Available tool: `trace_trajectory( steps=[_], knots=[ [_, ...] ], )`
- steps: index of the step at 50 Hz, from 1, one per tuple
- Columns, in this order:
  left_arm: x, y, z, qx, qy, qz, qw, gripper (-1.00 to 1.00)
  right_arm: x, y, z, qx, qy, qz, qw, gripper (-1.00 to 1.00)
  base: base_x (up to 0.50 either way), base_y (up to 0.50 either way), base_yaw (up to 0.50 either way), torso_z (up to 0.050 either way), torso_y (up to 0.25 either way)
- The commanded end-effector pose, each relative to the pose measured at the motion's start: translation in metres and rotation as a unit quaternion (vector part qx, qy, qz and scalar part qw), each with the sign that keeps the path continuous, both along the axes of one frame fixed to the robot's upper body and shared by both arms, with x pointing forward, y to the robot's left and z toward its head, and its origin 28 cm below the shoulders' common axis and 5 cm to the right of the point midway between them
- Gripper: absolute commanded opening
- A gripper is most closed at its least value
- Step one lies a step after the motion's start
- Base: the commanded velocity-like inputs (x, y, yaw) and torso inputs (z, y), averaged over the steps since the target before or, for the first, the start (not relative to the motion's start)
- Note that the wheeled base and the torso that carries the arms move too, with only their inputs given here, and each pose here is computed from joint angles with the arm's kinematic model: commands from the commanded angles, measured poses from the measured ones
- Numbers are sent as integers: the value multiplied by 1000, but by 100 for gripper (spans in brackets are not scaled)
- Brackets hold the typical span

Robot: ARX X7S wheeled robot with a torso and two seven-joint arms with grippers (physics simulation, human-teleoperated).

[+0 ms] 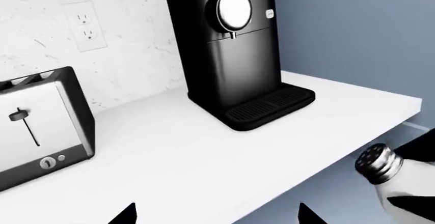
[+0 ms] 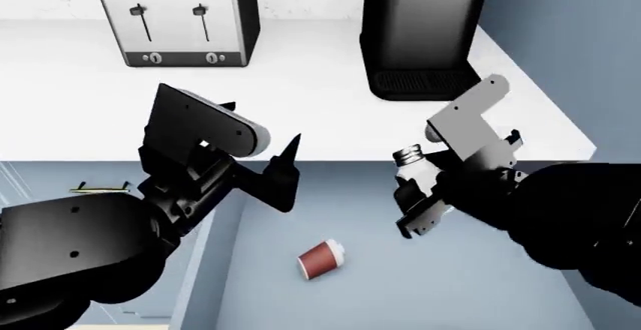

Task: Pick and place the shaker into the drawer. Then close the cabinet.

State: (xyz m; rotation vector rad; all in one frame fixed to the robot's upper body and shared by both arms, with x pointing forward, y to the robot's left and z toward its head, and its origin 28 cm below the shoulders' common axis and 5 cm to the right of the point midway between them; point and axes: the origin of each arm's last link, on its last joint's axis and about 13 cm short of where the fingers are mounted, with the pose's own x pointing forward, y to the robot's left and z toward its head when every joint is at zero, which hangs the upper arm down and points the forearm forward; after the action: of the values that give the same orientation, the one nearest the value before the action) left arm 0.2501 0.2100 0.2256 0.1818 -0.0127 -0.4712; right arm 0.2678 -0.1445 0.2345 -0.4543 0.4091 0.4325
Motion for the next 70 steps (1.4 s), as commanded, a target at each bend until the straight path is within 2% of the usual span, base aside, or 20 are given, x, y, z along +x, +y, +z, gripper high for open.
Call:
trace_trajectory(
  steps=[1,9,23,24,29,36,39,44,48,59,70],
  knots=[
    [-8,3,3,-14,-8,3,1000,100,16,6,-61,-10,77,6,997,-100,0,0,0,0,0],
    [-8,3,1,-19,-7,2,1000,100,23,1,-94,-3,116,-26,993,-100,0,0,0,1,0],
    [-11,4,-2,-21,-3,3,1000,100,24,-5,-126,3,155,-58,986,-100,0,0,0,0,1],
    [-10,4,-2,-20,-3,3,1000,100,24,-5,-126,3,155,-58,986,100,0,0,0,0,0],
    [-8,4,-1,-22,-3,15,1000,100,24,-5,-110,27,121,-75,989,100,0,0,0,0,0],
    [-7,5,-2,-26,-3,25,999,100,15,-1,-35,95,-34,-94,990,100,0,0,0,0,0],
    [-5,6,-1,-35,-7,39,999,100,4,2,-4,112,-99,-92,985,100,0,0,0,0,0],
    [-3,7,8,-68,-20,73,995,100,-11,9,41,135,-198,-87,967,100,0,0,0,0,0],
    [-3,10,18,-90,-33,100,990,100,-17,11,60,143,-243,-88,955,100,0,0,0,0,0],
    [-4,15,29,-131,-51,155,978,100,-23,13,71,158,-287,-92,940,100,0,0,0,0,0],
    [-3,16,24,-131,-47,163,977,100,-21,17,68,160,-289,-87,940,100,0,342,0,0,0]
  ],
)
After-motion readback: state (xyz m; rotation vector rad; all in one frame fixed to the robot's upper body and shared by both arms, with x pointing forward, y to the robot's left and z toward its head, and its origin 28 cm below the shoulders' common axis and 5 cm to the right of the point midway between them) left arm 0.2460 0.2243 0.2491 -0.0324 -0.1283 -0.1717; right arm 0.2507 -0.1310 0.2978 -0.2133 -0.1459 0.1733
